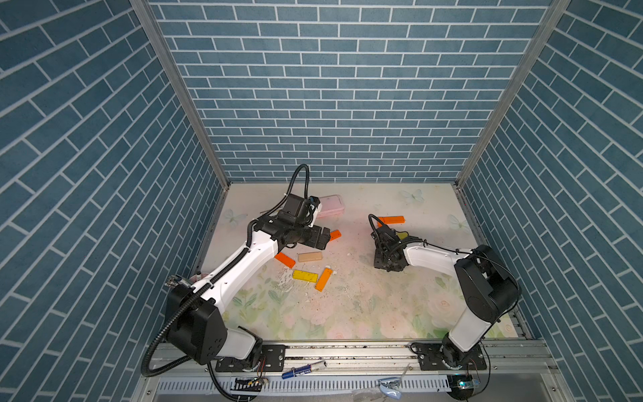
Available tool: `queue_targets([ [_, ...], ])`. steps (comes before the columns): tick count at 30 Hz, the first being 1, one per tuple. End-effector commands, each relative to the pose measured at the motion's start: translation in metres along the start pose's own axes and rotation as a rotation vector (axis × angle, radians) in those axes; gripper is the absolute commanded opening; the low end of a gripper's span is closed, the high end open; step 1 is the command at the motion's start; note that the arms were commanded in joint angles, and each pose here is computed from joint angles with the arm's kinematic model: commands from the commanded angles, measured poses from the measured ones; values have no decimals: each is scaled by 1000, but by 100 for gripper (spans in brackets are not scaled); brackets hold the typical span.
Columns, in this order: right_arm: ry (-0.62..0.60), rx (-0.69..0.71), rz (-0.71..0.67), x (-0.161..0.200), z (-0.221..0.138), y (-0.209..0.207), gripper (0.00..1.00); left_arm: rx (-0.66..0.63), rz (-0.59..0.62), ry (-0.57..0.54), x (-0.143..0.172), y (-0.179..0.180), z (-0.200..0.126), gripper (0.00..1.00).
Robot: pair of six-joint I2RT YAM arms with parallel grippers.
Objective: Assemble the number 6 with building blocks
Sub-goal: Adjust the building block at the center of the board.
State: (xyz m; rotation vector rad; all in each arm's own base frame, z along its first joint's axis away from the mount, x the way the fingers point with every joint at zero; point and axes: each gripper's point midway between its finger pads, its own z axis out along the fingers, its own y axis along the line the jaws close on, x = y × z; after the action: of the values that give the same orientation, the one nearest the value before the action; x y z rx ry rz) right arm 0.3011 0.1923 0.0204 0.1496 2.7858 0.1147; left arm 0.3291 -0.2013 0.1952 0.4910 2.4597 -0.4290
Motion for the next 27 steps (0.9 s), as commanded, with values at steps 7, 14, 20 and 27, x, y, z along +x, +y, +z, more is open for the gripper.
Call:
queue_targets([
  [7,20,34,-17,1,5,-8,49,11,3,1,1,-3,-1,97],
  [14,23,31,-23,0,6,-6,49,10,2,3,1,-3,-1,97],
  [20,20,31,-25,-3,5,-4,50,10,1,5,2,-3,-1,97],
  [27,17,28,-22,-5,5,-3,50,10,4,2,1,-3,-2,97],
])
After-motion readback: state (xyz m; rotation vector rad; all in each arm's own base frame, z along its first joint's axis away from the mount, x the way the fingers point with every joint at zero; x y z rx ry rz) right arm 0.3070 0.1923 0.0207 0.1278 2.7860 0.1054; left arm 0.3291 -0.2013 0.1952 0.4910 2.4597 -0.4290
